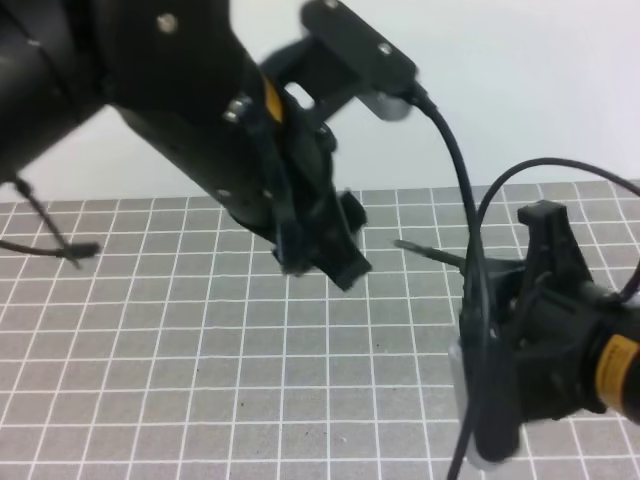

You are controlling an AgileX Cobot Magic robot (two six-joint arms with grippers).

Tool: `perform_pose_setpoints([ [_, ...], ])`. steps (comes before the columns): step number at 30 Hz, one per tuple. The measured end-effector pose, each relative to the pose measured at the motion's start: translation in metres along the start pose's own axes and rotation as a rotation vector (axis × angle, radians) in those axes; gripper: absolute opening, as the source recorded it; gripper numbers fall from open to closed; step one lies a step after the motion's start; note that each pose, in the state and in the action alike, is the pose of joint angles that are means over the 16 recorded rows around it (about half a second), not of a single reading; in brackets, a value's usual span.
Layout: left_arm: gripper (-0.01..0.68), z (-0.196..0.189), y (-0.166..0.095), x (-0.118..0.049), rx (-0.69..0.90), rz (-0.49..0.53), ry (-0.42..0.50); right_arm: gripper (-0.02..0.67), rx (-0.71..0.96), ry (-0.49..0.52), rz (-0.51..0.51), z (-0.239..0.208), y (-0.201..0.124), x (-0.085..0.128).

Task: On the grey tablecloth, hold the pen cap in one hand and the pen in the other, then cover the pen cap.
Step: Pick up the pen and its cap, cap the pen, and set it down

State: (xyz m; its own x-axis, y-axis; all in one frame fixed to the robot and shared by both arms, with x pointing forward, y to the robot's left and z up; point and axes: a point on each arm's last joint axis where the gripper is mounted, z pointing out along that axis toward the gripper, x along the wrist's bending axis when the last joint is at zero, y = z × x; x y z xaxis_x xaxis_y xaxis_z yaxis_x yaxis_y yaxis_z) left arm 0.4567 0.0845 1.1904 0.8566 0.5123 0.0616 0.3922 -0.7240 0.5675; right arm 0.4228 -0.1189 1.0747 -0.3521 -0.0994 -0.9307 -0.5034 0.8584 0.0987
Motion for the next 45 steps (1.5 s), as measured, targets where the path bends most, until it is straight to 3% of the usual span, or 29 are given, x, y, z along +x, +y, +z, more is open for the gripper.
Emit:
perform_pose_setpoints([
  [3,0.256,-0.012,-0.003,0.001,-0.019,-0.021,0.037,0.114,0.051,0.018,0.203,0.007,-0.008,0.004],
  [13,0.037,-0.055,-0.017,-0.003,-0.102,-0.100,0.105,0.040,0.156,0.068,1.039,0.020,-0.029,0.018],
  [17,0.007,-0.062,-0.030,-0.006,-0.106,-0.125,0.116,0.021,0.164,0.114,1.254,0.025,-0.027,0.027],
  [22,0.000,-0.059,-0.050,-0.010,-0.089,-0.151,0.125,0.052,0.142,0.193,1.350,0.035,-0.020,0.040],
  [30,-0.001,-0.035,-0.085,-0.015,-0.081,-0.198,0.138,0.194,0.202,0.273,1.412,0.053,-0.018,0.061],
  [37,-0.001,-0.019,-0.100,-0.018,-0.134,-0.237,0.137,0.298,0.242,0.285,1.438,0.057,-0.019,0.068],
  [41,-0.001,-0.014,-0.102,-0.019,-0.166,-0.253,0.135,0.299,0.269,0.252,1.437,0.053,-0.023,0.065],
  [45,-0.001,-0.012,-0.104,-0.019,-0.195,-0.264,0.132,0.235,0.306,0.186,1.414,0.043,-0.030,0.056],
])
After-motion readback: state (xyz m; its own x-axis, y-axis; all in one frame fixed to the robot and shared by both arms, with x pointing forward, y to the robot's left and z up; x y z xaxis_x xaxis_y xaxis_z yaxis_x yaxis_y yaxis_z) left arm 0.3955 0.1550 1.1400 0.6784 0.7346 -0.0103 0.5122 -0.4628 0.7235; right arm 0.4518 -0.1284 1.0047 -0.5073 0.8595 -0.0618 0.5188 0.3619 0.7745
